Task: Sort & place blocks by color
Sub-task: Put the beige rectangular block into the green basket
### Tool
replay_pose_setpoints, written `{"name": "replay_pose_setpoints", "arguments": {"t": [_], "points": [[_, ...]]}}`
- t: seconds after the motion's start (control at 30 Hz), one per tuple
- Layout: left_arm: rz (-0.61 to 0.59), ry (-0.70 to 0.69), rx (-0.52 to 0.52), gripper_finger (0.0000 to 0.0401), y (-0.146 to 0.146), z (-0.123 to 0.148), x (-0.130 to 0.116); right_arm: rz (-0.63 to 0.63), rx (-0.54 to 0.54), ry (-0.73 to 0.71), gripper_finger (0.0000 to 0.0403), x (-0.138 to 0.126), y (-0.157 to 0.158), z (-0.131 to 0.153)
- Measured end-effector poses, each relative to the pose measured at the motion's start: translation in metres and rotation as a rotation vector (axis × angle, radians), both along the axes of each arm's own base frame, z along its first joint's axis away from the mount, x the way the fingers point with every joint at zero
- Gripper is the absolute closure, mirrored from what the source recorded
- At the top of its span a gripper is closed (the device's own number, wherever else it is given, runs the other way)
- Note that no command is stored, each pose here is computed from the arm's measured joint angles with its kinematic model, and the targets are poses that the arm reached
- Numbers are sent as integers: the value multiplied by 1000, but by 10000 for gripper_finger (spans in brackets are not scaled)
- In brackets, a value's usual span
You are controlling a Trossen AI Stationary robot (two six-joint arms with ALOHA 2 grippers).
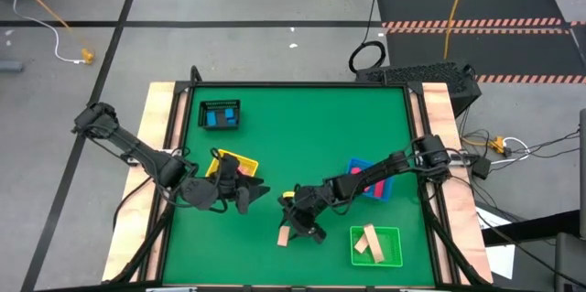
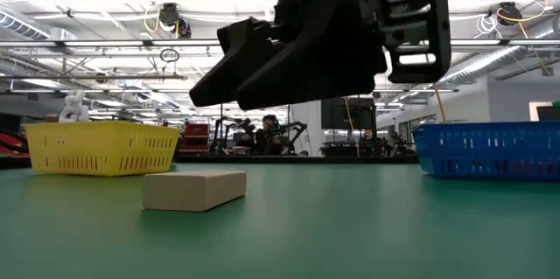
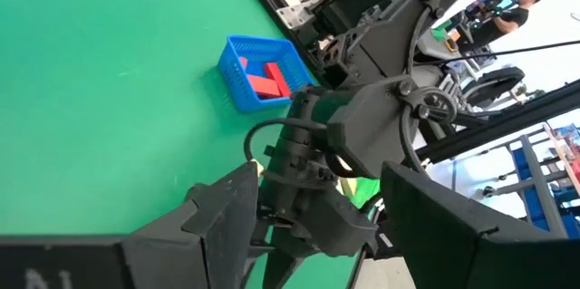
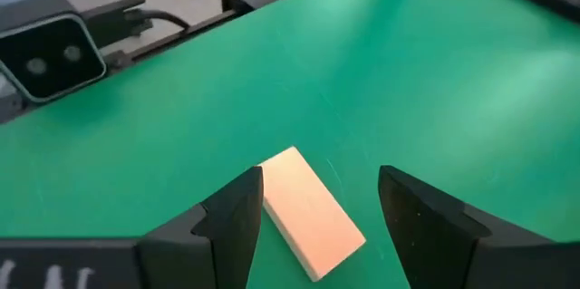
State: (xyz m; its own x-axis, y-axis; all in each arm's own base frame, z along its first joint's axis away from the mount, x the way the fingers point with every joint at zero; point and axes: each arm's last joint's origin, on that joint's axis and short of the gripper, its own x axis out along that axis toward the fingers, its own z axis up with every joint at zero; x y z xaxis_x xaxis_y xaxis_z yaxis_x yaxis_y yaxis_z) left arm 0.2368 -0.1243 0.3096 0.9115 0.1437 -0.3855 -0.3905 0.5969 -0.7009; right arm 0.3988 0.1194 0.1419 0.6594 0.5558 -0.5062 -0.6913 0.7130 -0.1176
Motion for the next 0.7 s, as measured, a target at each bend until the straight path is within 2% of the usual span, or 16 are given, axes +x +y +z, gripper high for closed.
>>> {"name": "replay_pose_setpoints", "arguments": {"t": [0.2,0.47,0.7], "points": [[21,6,2,167,5,-1,3,40,-53,-47,191,2,1,-5],[36,9,-5,167,11,-1,5,69,-85,6,191,3,11,-32],[35,10,-5,167,11,-1,5,72,-113,-52,191,15,21,-25]]}}
